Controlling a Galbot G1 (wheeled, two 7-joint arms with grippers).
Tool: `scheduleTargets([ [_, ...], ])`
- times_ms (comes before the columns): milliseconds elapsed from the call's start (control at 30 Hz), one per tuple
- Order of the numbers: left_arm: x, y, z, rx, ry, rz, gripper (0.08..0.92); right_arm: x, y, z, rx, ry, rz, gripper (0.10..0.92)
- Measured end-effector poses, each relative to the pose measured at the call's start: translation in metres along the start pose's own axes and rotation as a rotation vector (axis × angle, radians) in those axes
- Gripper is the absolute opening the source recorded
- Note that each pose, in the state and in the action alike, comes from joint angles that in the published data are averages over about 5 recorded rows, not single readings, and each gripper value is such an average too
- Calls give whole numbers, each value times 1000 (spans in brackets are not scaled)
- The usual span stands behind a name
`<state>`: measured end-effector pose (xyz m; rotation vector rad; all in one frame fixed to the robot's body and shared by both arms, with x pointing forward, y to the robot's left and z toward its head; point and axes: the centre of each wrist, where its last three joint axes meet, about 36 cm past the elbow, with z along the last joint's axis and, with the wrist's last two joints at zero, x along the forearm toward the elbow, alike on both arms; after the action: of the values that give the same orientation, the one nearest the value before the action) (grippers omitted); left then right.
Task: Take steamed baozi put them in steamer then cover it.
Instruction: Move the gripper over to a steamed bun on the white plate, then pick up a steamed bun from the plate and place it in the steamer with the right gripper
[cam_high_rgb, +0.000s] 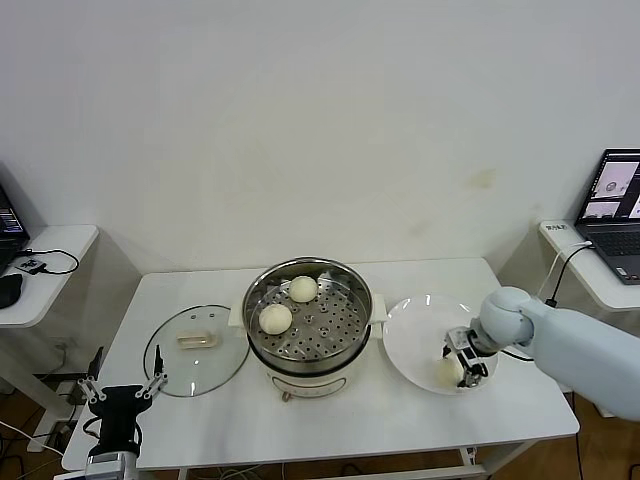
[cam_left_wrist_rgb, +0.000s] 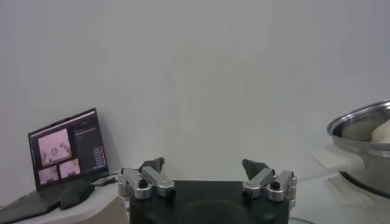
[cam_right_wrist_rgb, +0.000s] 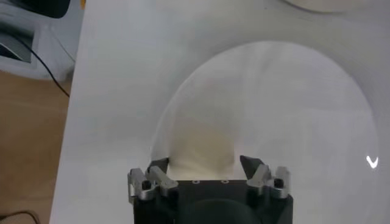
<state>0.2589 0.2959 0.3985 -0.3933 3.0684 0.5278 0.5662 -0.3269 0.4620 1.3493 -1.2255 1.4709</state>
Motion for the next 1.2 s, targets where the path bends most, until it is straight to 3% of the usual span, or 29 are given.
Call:
scheduleTargets([
  [533, 0, -1, -1, 2, -4, 0, 823, 28, -11, 7, -28, -12, 18, 611],
  [900, -3, -1, -4, 5, -17, 8, 823, 125, -58, -2, -10, -46, 145, 611],
  [1200, -4, 0, -7, 7, -26, 7, 823, 208, -101, -54, 83, -93, 264, 611],
])
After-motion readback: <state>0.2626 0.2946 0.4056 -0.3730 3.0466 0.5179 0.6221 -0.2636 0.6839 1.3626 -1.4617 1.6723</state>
